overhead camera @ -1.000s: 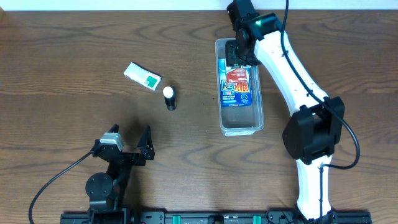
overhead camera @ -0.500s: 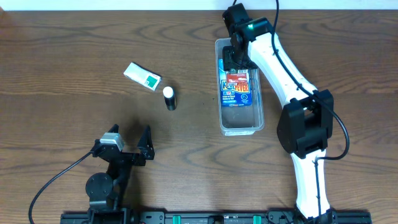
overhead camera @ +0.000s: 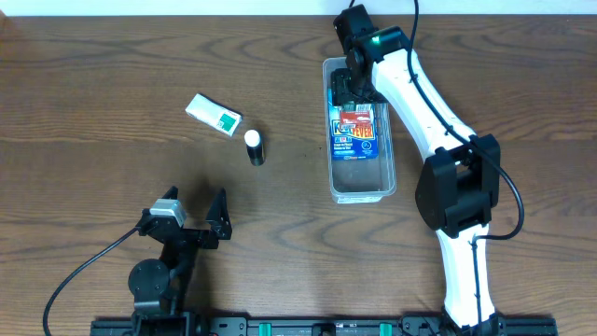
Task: Pack container
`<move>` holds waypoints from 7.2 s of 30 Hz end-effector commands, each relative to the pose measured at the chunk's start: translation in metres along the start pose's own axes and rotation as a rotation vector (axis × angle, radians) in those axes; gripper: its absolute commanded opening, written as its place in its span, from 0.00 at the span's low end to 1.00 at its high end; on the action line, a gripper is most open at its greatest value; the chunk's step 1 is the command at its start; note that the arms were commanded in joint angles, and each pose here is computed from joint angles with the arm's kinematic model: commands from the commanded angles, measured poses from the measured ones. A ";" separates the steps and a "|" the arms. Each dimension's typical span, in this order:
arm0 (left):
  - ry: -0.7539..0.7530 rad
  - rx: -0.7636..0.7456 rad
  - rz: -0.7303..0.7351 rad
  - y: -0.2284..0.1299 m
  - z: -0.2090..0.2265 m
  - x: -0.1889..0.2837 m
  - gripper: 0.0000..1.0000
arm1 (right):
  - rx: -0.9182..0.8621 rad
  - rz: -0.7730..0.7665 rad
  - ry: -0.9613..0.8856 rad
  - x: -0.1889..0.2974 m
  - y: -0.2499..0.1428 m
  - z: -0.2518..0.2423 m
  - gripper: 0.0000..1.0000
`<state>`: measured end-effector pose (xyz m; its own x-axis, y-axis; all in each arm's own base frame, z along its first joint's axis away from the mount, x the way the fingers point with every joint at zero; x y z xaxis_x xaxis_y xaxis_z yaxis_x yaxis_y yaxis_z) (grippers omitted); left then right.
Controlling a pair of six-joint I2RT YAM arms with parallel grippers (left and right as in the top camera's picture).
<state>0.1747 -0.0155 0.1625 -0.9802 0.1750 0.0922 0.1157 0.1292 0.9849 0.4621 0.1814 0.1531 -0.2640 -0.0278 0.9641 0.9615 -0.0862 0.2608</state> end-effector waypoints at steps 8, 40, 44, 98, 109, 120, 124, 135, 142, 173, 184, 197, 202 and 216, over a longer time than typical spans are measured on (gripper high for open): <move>-0.003 0.016 0.054 -0.013 0.001 -0.001 0.98 | 0.018 -0.013 0.010 0.004 0.003 0.000 0.76; -0.003 0.016 0.054 -0.013 0.001 -0.001 0.98 | -0.611 -0.238 -0.131 0.187 0.011 -0.300 0.99; -0.003 0.016 0.054 -0.013 0.001 -0.001 0.98 | -0.659 -0.230 -0.144 0.189 0.005 -0.318 0.99; 0.036 0.115 0.693 0.188 -0.023 -0.022 0.98 | -0.695 -0.209 -0.217 0.184 -0.004 -0.337 0.99; -0.081 0.375 1.143 0.171 -0.028 -0.081 0.98 | -0.695 -0.209 -0.217 0.184 -0.004 -0.337 0.99; 0.452 0.664 0.912 0.167 0.019 -0.142 0.98 | -0.695 -0.209 -0.217 0.184 -0.004 -0.337 0.99; 0.587 0.626 0.884 0.158 0.026 -0.162 0.98 | -0.695 -0.209 -0.217 0.184 -0.004 -0.337 0.99; 0.703 0.744 0.914 0.099 0.046 -0.228 0.98 | -0.695 -0.209 -0.217 0.184 -0.004 -0.337 0.99; 0.722 0.752 0.960 0.064 0.052 -0.249 0.98 | -0.695 -0.209 -0.217 0.184 -0.004 -0.337 0.99; 0.771 0.790 1.149 -0.030 0.062 -0.273 0.98 | -0.695 -0.209 -0.217 0.184 -0.004 -0.337 0.99; 0.778 0.769 1.176 -0.037 0.061 -0.272 0.98 | -0.695 -0.209 -0.217 0.184 -0.004 -0.337 0.99; 0.807 0.745 1.178 -0.044 0.065 -0.271 0.98 | -0.695 -0.209 -0.217 0.184 -0.004 -0.337 0.99; 0.819 0.743 1.199 -0.051 0.065 -0.266 0.98 | -0.695 -0.209 -0.217 0.184 -0.004 -0.337 0.99; 0.681 0.597 1.207 -0.052 0.068 -0.273 0.98 | -0.695 -0.209 -0.217 0.184 -0.004 -0.337 0.99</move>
<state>0.4492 -0.0053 0.0859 -0.1353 0.0350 0.9902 0.6816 0.7286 0.0674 0.3844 -0.1544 0.3172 -0.3604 0.2431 0.9006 0.6123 -0.6667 0.4250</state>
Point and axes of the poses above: each gripper's point midway between its finger pads, its own x axis back along the fingers, its own z axis along the line the jaws close on, y = z × x, the point moved 7 cm from there along x, back along the fingers, and after that the axes turned 7 degrees about -x, right-handed, at the moved point
